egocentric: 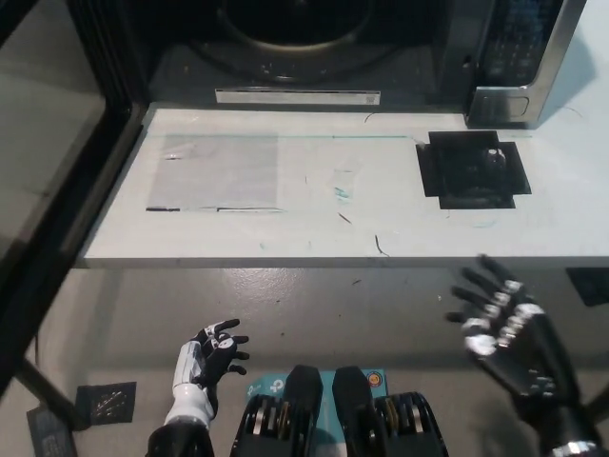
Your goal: A microwave is kept infront of the robot with its door slightly ajar. The robot uses its right hand to push the door towards the left to open it.
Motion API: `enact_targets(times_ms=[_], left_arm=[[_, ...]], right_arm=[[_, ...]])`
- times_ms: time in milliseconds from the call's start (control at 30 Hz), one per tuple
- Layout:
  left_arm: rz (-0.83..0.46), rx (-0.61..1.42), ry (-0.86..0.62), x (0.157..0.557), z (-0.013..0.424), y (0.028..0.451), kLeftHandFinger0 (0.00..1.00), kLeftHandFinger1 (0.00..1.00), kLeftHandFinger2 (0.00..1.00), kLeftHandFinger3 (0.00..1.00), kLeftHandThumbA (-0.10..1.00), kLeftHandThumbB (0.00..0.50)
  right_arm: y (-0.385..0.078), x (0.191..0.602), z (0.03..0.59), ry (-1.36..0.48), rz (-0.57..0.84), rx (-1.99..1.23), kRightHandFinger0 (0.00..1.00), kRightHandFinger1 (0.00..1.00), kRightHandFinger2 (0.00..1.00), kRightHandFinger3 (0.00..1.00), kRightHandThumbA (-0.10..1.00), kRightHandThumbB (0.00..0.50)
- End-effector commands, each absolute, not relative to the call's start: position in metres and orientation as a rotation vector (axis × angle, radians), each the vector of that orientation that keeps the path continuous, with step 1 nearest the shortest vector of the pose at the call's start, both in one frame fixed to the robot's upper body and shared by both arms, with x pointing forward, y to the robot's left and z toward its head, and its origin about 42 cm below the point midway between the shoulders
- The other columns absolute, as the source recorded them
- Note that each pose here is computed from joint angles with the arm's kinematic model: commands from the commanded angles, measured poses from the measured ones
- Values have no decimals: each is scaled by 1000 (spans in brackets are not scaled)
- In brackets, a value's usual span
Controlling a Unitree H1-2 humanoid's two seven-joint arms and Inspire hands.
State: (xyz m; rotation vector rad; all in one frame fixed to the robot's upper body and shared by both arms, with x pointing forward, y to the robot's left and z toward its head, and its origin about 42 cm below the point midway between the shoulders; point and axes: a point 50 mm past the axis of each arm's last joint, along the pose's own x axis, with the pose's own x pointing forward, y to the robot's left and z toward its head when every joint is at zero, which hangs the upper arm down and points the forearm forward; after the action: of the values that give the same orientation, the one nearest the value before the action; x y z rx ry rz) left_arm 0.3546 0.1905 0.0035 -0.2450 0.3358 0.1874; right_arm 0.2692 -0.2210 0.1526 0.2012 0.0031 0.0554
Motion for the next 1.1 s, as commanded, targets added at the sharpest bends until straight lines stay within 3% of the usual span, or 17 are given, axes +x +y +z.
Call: enact_targets(times_ms=[0,167,233,433,567,667,900,1067], left_arm=[[196,-252,276,366,18,186,290,345,411,501,18,0],[189,-252,271,366,17,186,310,362,436,527,24,0],[194,-258,275,365,18,186,318,361,433,525,24,0],[192,-256,274,365,18,186,350,386,450,519,14,0],[193,-249,267,368,21,185,318,361,425,498,35,0],[188,-252,266,368,20,186,299,335,393,489,41,0],[194,-260,268,368,19,185,287,343,411,488,26,0],[198,-269,267,368,20,186,285,338,408,493,5,1]], right_arm=[[-250,267,144,-46,-22,203,615,772,814,902,364,173],[-274,268,115,1,-140,147,558,739,785,881,393,214],[-278,268,99,19,-184,152,562,750,773,855,381,190],[-275,264,74,55,-300,209,573,717,724,793,295,200],[-272,267,66,63,-324,211,583,741,738,805,330,211],[-268,268,59,68,-337,216,455,615,656,754,338,235],[-261,270,55,66,-344,223,422,584,641,758,319,211],[-258,271,52,56,-365,244,373,512,605,758,232,191]])
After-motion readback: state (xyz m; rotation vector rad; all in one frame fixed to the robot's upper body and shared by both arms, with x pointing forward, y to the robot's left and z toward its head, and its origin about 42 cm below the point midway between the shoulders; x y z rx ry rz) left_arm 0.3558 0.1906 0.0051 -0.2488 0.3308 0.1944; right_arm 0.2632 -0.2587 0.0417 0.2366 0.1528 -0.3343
